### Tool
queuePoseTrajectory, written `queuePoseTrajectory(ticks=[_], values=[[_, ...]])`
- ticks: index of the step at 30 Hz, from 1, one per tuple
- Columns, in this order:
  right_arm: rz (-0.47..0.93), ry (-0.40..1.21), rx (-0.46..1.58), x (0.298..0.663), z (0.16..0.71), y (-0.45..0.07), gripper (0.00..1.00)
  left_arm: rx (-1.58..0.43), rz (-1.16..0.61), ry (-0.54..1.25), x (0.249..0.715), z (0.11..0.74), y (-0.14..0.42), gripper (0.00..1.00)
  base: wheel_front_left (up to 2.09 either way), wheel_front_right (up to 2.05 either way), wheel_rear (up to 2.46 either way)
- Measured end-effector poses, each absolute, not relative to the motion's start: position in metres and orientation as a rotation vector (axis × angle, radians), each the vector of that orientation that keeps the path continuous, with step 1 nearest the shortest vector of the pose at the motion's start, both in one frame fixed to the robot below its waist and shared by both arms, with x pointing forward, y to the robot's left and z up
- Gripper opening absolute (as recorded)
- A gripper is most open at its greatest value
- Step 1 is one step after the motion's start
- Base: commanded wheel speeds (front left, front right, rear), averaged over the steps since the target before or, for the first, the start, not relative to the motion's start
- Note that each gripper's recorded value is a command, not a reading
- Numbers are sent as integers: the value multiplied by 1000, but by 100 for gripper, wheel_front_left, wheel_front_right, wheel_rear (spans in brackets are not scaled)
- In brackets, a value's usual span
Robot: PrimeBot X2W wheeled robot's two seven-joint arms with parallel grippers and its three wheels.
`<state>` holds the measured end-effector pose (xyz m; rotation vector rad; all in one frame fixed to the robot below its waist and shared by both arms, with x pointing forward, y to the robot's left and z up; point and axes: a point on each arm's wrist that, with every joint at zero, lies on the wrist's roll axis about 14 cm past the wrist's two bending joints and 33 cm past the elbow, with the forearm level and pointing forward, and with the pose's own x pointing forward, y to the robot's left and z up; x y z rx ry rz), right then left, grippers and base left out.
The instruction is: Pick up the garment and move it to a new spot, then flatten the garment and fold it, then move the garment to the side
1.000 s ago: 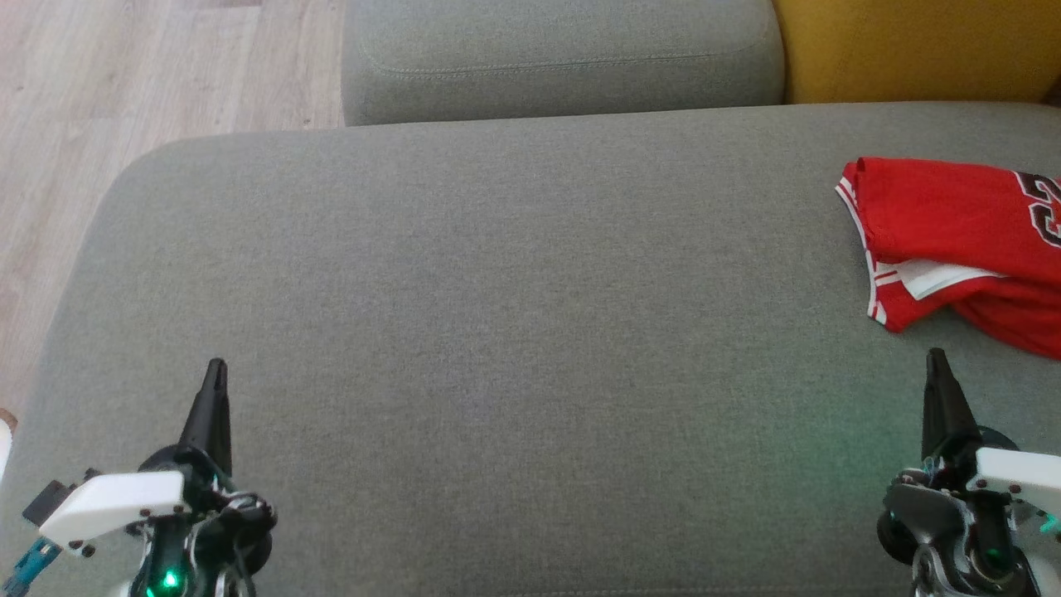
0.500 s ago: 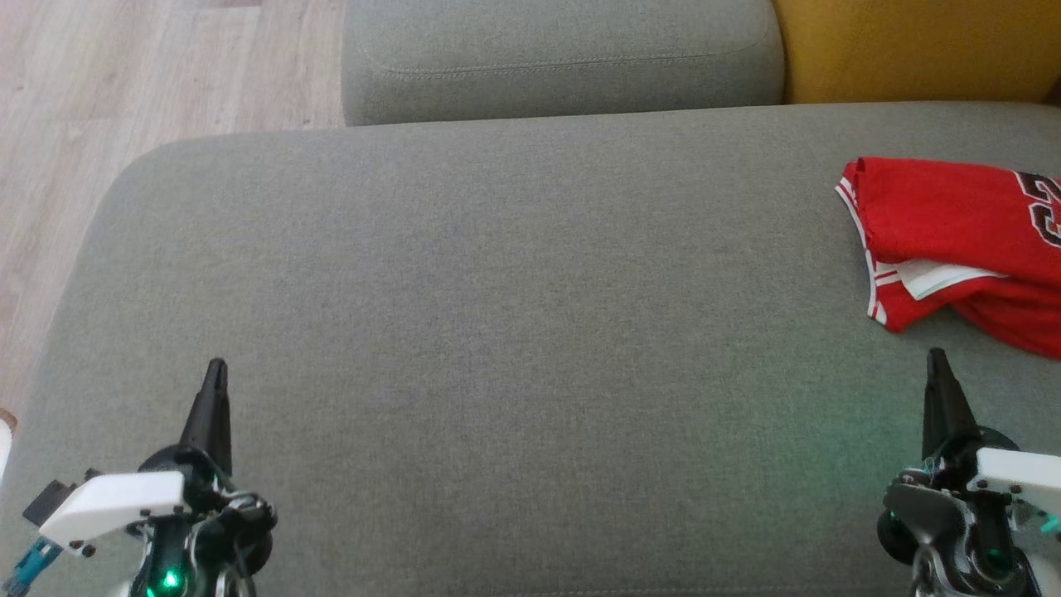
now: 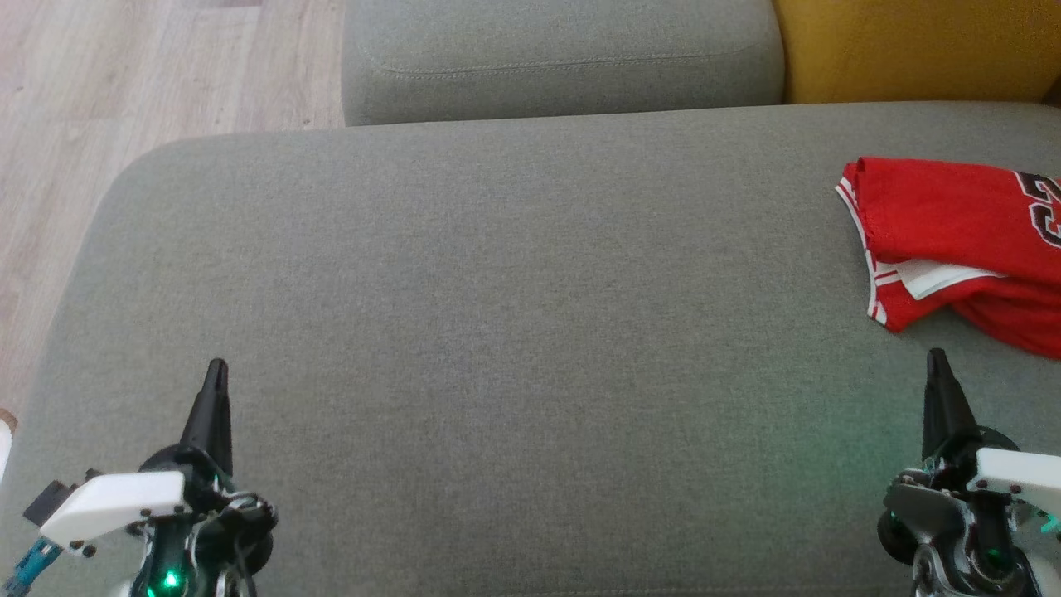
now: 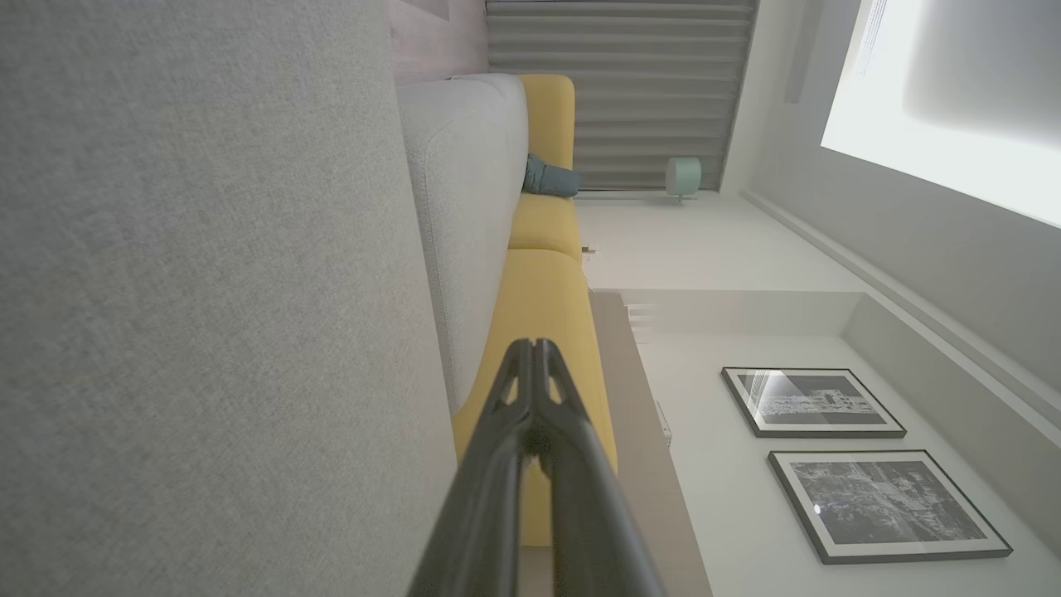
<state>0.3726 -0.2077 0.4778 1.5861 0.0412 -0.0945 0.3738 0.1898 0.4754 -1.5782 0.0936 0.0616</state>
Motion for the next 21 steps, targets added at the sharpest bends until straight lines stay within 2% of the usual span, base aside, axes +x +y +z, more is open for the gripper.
queuePoseTrajectory(ticks=[21], values=[[-95,40,1586,373,478,-208,0,-1580,62,94,374,475,189,0,0,0,0]])
